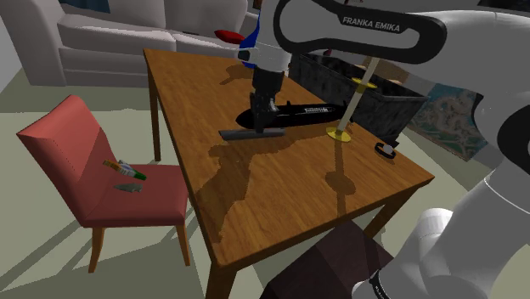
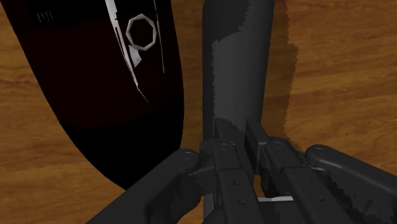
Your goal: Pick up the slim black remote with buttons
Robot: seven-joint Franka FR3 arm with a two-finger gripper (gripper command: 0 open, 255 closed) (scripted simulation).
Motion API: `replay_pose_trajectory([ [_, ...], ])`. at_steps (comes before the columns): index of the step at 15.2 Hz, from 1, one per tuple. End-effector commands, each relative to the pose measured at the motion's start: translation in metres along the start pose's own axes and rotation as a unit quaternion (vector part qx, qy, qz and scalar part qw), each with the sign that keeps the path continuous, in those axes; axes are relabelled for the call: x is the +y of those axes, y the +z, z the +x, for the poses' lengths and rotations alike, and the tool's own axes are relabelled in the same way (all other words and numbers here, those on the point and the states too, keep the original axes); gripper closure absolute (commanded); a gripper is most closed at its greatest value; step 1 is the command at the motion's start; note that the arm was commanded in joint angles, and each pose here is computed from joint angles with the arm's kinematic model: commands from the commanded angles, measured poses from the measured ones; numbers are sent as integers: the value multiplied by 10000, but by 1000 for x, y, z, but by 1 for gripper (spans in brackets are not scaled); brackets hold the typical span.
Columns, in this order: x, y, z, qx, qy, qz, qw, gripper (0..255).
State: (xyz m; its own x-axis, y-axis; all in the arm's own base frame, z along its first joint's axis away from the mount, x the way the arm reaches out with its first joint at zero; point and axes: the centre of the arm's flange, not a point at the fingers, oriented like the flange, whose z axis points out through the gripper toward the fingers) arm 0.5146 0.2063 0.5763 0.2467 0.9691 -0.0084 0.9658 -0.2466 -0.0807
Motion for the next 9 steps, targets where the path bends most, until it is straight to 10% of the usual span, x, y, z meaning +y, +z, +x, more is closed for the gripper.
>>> replay_pose_trajectory([
  [1, -1, -12, 1, -2, 0, 3, 10000, 255],
  [9, -3, -44, 0, -2, 0, 3, 10000, 255],
])
